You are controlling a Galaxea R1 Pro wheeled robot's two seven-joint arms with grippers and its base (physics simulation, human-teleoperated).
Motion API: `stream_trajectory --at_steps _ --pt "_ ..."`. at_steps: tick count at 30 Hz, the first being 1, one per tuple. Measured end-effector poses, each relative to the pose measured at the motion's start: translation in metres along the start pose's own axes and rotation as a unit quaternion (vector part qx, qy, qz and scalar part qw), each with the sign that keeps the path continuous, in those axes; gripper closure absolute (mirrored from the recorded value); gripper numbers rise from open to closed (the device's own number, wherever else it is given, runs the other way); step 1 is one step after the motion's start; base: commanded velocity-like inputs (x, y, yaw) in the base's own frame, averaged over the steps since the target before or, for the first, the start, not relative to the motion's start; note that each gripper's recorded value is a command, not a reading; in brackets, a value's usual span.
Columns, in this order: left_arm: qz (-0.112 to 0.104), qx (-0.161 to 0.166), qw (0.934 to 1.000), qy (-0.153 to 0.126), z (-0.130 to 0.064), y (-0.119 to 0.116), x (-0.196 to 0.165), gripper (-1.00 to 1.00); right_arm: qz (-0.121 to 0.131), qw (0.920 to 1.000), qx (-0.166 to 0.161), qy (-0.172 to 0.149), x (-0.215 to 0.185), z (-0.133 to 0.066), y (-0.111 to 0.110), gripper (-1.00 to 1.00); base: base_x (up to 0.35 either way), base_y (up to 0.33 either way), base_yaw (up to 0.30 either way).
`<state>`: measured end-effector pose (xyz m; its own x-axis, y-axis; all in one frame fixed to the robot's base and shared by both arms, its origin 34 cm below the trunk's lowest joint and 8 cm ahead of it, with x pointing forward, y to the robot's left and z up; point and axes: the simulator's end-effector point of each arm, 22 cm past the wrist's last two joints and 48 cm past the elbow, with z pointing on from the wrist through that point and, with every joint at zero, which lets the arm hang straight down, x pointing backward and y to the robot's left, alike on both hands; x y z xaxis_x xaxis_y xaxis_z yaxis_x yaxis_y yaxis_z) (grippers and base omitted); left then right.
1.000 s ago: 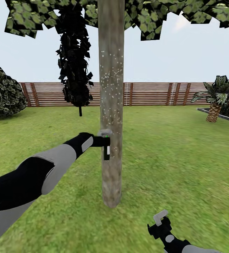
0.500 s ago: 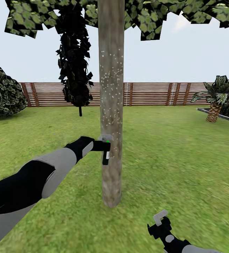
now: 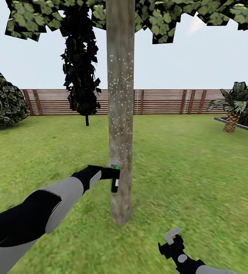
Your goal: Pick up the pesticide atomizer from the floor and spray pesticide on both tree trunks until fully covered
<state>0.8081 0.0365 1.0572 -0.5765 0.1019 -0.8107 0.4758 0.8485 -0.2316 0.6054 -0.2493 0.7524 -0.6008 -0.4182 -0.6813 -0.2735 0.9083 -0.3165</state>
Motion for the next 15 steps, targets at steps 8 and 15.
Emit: stream_trajectory --at_steps 8,15 --pt "-0.015 0.005 0.9998 0.012 0.009 -0.002 0.043 1.0 0.0 1.0 0.0 0.0 0.0 0.0 0.001 -1.0 0.0 0.0 0.0" --pt "-0.014 0.0 0.9998 -0.017 0.014 0.004 0.074 1.0 0.0 1.0 0.0 0.0 -0.001 0.0 0.001 -1.0 0.0 0.0 0.0"
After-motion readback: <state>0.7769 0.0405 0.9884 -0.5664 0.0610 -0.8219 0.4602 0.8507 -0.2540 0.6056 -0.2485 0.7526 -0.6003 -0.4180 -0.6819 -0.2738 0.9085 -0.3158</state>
